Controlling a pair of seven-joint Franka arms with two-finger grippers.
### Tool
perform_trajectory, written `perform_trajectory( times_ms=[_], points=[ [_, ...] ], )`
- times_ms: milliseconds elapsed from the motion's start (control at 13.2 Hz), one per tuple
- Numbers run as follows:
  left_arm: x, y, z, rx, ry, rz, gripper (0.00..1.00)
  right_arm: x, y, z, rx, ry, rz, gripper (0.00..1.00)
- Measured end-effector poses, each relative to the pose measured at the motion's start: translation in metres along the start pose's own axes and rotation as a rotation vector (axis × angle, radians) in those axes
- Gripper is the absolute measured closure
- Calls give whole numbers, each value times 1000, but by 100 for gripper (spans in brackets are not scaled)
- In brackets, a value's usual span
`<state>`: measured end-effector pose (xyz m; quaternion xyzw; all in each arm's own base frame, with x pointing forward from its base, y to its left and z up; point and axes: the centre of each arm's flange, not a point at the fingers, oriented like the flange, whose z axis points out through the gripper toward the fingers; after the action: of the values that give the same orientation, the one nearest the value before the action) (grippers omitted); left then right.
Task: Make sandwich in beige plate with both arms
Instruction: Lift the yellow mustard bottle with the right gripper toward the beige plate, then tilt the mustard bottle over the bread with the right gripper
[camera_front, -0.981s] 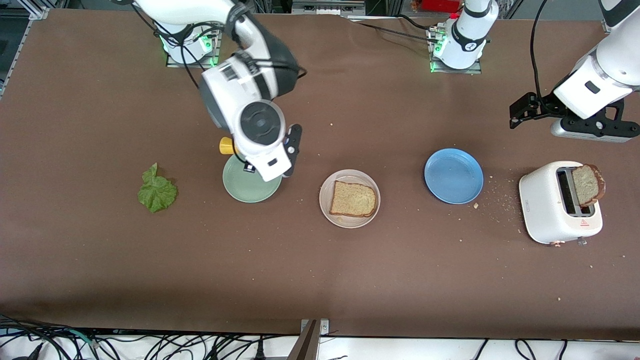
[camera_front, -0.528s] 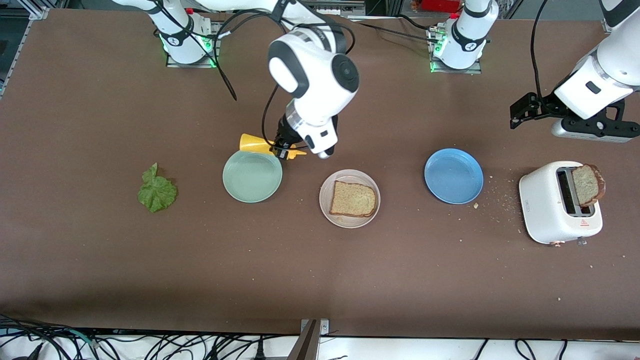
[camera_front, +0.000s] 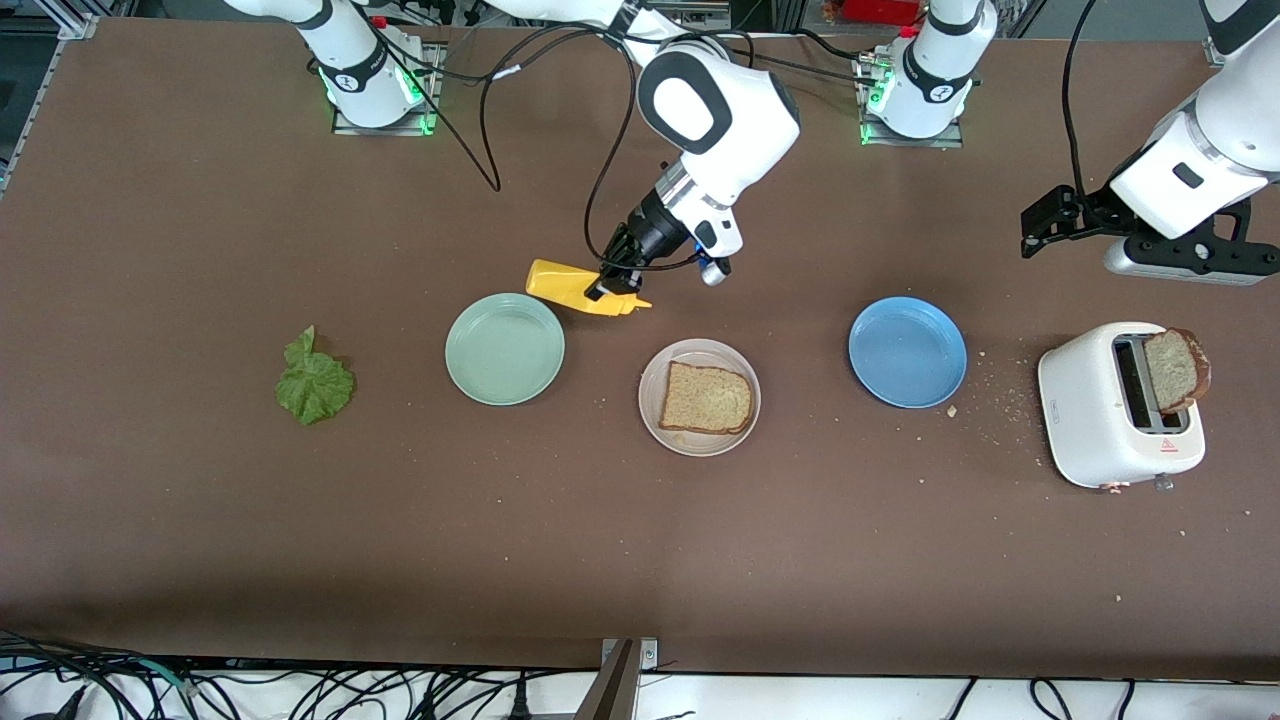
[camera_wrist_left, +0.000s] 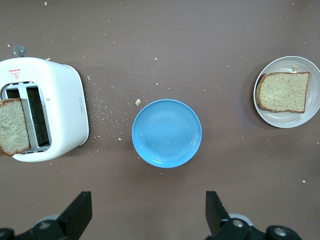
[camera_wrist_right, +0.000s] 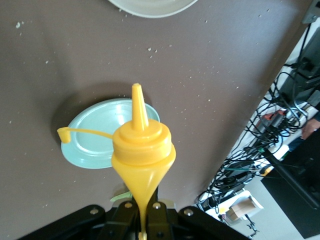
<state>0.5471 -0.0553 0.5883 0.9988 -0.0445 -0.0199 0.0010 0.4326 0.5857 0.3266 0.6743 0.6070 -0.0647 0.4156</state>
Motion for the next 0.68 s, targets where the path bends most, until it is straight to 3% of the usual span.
perform_trajectory(
  times_ms=[377,679],
  points=[
    [0,0,0,0,0,0,0,24,-24,-2,-99,-5,35,96],
    [0,0,0,0,0,0,0,38,-32,-1,-140,24,58,96]
  ],
)
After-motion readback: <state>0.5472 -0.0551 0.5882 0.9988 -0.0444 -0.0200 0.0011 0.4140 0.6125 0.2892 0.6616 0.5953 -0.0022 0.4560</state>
